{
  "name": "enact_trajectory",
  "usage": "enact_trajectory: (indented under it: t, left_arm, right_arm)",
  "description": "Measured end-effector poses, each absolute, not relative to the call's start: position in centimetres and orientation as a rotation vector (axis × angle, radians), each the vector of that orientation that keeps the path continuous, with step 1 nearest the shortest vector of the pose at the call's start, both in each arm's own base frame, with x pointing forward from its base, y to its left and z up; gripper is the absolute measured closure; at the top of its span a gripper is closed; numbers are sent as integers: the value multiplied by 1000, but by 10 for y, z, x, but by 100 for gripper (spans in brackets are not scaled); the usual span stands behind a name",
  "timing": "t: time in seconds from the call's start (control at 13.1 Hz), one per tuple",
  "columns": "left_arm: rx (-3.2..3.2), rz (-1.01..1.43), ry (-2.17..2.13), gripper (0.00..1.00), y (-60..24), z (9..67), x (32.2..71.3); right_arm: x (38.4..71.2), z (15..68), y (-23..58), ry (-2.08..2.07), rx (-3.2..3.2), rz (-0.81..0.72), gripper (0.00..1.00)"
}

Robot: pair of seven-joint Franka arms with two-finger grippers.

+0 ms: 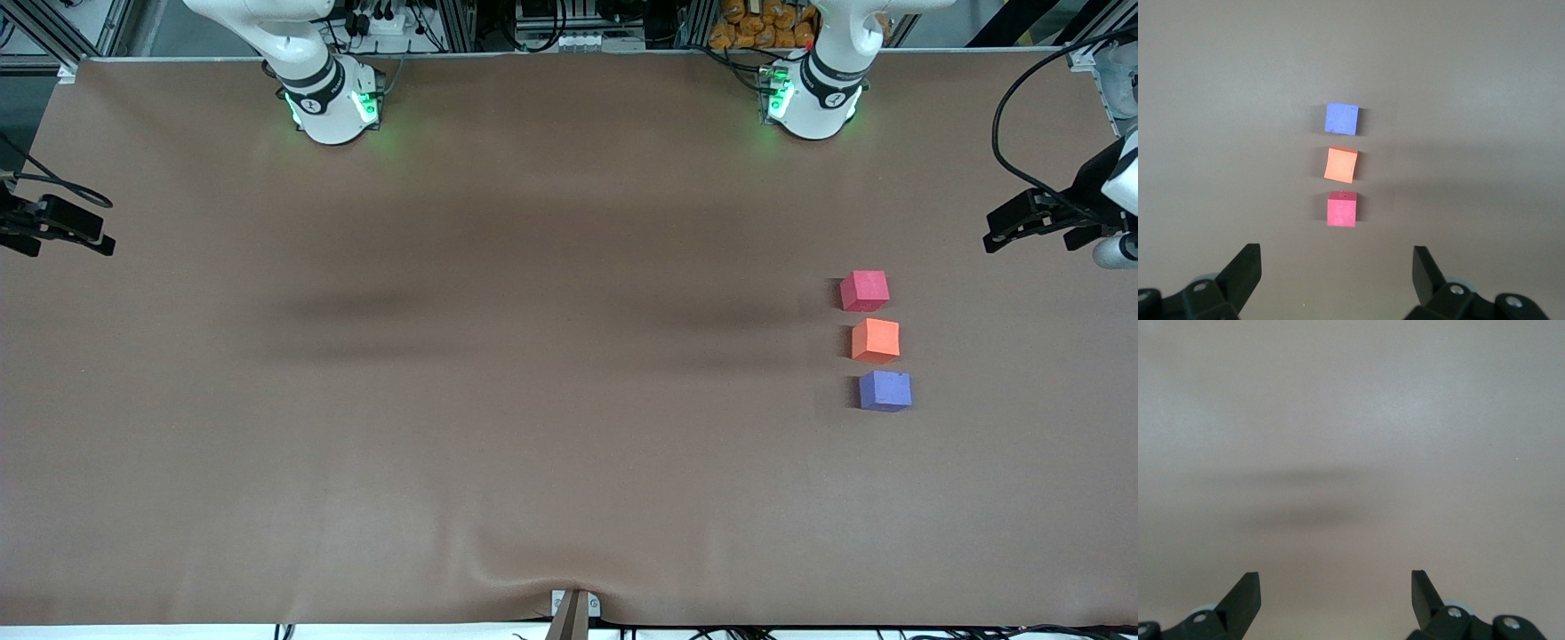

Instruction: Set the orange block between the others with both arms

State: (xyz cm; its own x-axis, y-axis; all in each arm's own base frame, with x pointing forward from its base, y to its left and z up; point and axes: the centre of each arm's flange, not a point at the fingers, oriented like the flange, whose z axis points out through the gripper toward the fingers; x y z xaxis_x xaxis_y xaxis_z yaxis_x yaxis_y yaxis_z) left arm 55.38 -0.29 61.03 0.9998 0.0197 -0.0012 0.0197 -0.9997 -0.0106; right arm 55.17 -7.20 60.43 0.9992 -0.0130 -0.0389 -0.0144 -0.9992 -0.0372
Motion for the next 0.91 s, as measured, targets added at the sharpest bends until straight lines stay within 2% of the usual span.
enact_trajectory:
  t: [0.91]
  left_arm:
    - [-3131,-12,-28,0,-16,614,554]
  right_arm:
    - [552,604,-73,23,-3103,60,0]
